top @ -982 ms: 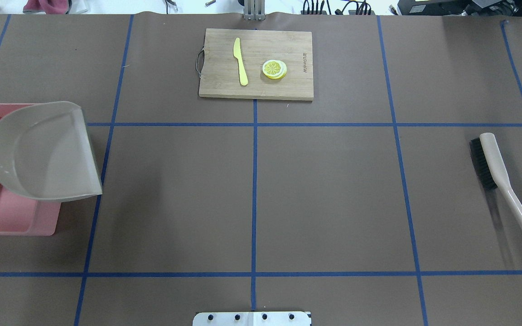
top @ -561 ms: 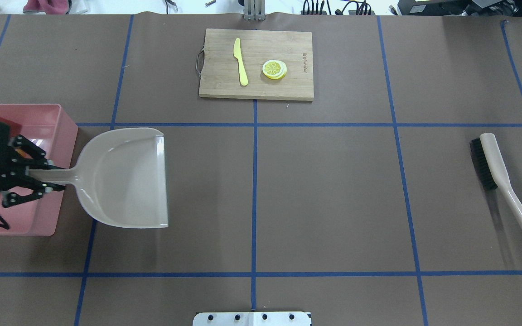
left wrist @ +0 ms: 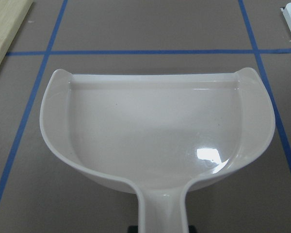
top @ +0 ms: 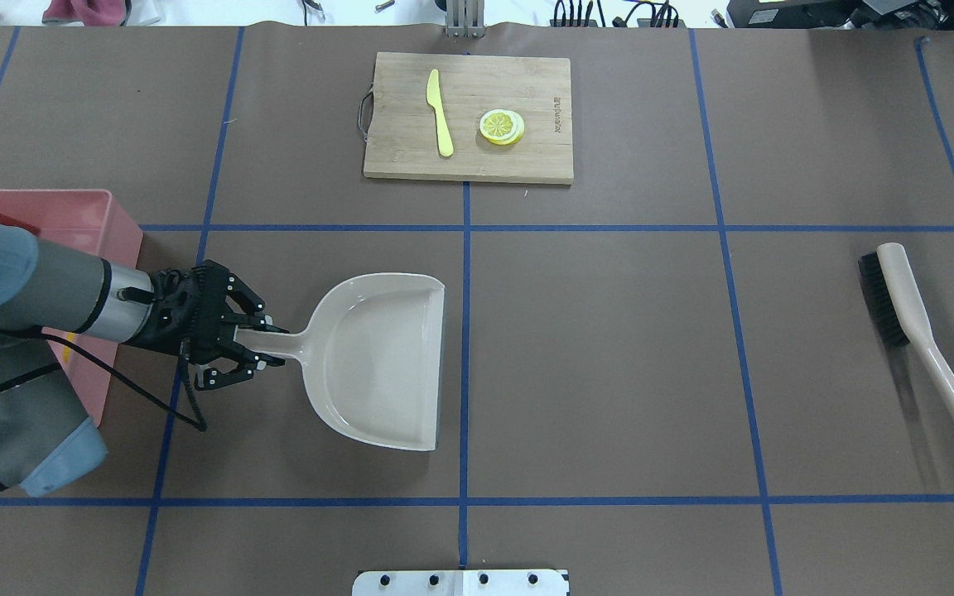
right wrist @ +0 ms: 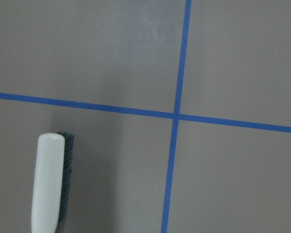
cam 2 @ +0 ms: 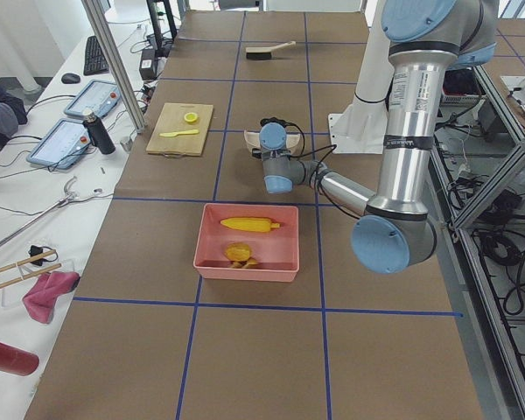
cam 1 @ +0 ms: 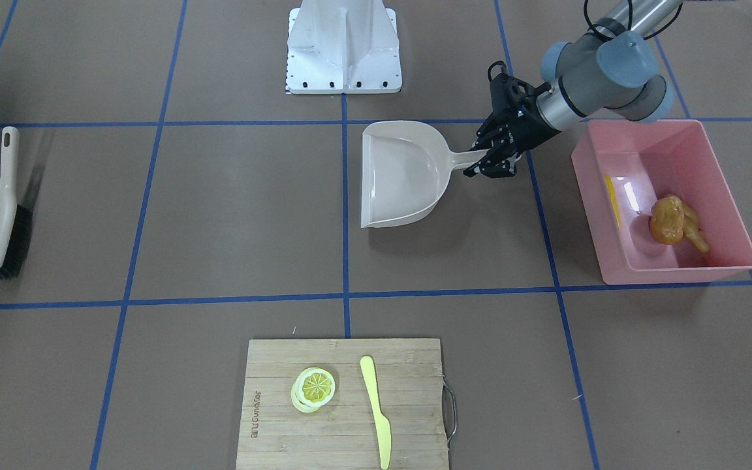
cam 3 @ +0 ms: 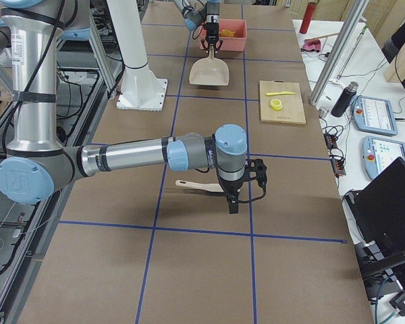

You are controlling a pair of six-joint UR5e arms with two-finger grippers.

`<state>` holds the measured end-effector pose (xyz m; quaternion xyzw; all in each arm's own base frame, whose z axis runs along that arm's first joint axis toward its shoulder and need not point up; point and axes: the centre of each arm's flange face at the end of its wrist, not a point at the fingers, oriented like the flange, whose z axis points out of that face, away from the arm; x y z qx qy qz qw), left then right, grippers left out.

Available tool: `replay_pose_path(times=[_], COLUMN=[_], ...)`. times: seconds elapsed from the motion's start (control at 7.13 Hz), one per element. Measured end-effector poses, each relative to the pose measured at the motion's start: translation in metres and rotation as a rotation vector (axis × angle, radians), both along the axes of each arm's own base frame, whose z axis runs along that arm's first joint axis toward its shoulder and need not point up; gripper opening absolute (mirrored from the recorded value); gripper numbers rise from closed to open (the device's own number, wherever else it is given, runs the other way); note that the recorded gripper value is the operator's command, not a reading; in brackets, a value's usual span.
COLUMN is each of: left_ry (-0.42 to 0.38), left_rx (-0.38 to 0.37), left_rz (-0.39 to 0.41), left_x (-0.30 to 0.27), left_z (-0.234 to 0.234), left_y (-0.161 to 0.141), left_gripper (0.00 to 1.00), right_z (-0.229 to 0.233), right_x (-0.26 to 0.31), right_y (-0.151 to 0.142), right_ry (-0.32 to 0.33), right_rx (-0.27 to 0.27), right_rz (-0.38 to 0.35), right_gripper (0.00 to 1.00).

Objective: Sweep and dump trash into bin
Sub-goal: 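Lower the empty dustpan back onto the table with the left gripper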

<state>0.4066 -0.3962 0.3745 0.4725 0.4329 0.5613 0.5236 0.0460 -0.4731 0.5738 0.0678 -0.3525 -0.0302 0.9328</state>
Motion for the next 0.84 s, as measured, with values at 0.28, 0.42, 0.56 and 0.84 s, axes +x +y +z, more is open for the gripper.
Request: replay_pose_path(times=[0.28,0.42,0.56,0.84], left_ry=[-0.004,-0.005,-0.006,-0.007], left_rx=[-0.006,-0.007,-0.008,-0.009], left_rz=[0.007,0.008,0.007,0.004], left_x=[0.0141,0.0155,0.0155,0.0142], left_z=[-0.0010,-0.0004,0.0004,0.0016], left_y=[-0.0025,-0.0032,-0.0037,-0.0050], left_gripper=[0.12,0.30,0.45,0.69], right_z=[0.0009,0.0010,0.0010,0.0008], right_x=[0.0000,0.0000,-0.0001,-0.0012], right_y=[0.0000,-0.0001,-0.0001,-0.0006], right_ry=[0.001,0.000,0.000,0.000], right_rx=[-0.002,-0.002,-0.001,0.000], right_rz=[0.000,0.000,0.000,-0.004], right_gripper=[1.00,1.00,1.00,1.00])
